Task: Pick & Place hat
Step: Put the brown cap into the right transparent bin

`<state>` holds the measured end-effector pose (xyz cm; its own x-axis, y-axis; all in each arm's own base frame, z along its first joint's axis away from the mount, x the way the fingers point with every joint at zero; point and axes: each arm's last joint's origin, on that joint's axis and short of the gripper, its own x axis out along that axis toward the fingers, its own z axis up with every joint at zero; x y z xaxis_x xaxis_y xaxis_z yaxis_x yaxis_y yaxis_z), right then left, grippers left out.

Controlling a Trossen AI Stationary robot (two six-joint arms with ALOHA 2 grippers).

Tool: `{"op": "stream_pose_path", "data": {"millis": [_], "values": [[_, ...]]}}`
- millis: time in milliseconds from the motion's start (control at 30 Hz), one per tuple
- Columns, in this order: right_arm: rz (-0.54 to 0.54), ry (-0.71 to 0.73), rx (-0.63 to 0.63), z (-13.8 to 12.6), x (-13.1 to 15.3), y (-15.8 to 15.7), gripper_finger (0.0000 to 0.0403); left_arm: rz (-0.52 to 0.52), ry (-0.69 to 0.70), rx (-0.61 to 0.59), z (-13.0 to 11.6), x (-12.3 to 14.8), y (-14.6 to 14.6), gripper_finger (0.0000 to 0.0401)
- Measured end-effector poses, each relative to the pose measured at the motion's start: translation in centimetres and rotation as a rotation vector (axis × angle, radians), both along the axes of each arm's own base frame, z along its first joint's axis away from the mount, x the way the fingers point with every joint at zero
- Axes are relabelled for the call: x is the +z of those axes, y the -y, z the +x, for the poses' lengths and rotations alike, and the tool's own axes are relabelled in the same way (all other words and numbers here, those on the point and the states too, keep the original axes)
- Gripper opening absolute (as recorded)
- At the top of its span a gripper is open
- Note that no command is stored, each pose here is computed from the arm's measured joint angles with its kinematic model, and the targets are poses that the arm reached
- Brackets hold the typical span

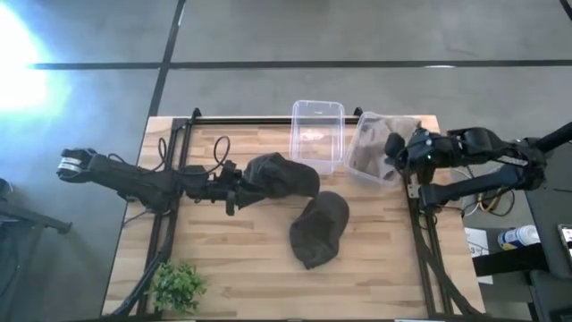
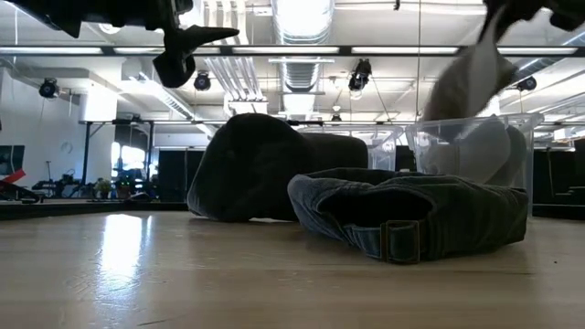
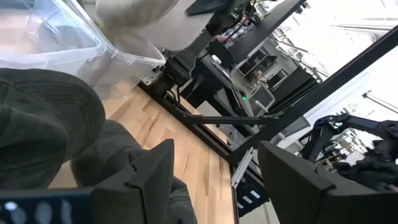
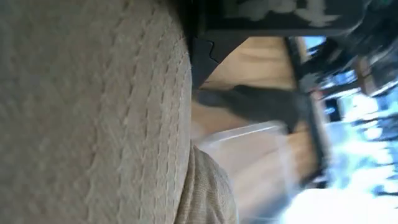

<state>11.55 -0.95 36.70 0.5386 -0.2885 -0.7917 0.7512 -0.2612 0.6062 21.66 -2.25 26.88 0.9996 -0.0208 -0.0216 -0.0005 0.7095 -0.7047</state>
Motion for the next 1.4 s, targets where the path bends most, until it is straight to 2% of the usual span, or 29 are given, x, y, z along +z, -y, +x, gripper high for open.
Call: {"op": "stream_pose_path", "data": {"millis": [100, 233, 400, 500, 800, 1000, 1200, 1300, 1400], "values": [[0.065, -0.014, 0.002, -0.1, -1.3, 0.3, 0.0027, 0.0, 0.007, 0.0, 0.0, 0.1, 0.0, 0.0225], [0.055, 0.003, 0.008, 0.5, -2.5, 1.0, 0.0028, 0.0, 0.007, 0.0, 0.0, 0.1, 0.0, 0.0225], [0.134, -0.011, 0.103, 1.4, -4.3, 2.1, 0.0029, -0.004, 0.008, 0.0, 0.0, 0.1, 0.0, 0.0225], [0.098, -0.021, 0.099, 2.2, -5.3, 3.2, 0.0029, -0.019, 0.007, 0.0, 0.0, 0.1, 0.0, 0.0225], [0.046, -0.127, 0.11, 1.9, -6.7, 6.5, 0.0029, -0.091, 0.005, -0.015, -0.1, 0.1, 0.4, 0.0225], [0.172, -0.074, 0.171, 2.1, -8.9, 7.9, 0.0029, -0.092, 0.004, -0.043, -0.1, 0.1, 1.0, 0.0225], [0.272, 0.105, 0.236, 2.4, -11.0, 8.8, 0.003, -0.092, 0.003, -0.062, -0.2, 0.1, 1.4, 0.0225], [0.333, 0.101, 0.222, 1.9, -12.1, 8.9, 0.003, -0.092, 0.003, -0.063, -0.2, 0.1, 1.5, 0.0225], [0.338, 0.097, 0.202, 1.5, -12.4, 8.9, 0.0029, -0.102, 0.003, -0.054, -0.2, 0.1, 1.4, 0.0225]]}}
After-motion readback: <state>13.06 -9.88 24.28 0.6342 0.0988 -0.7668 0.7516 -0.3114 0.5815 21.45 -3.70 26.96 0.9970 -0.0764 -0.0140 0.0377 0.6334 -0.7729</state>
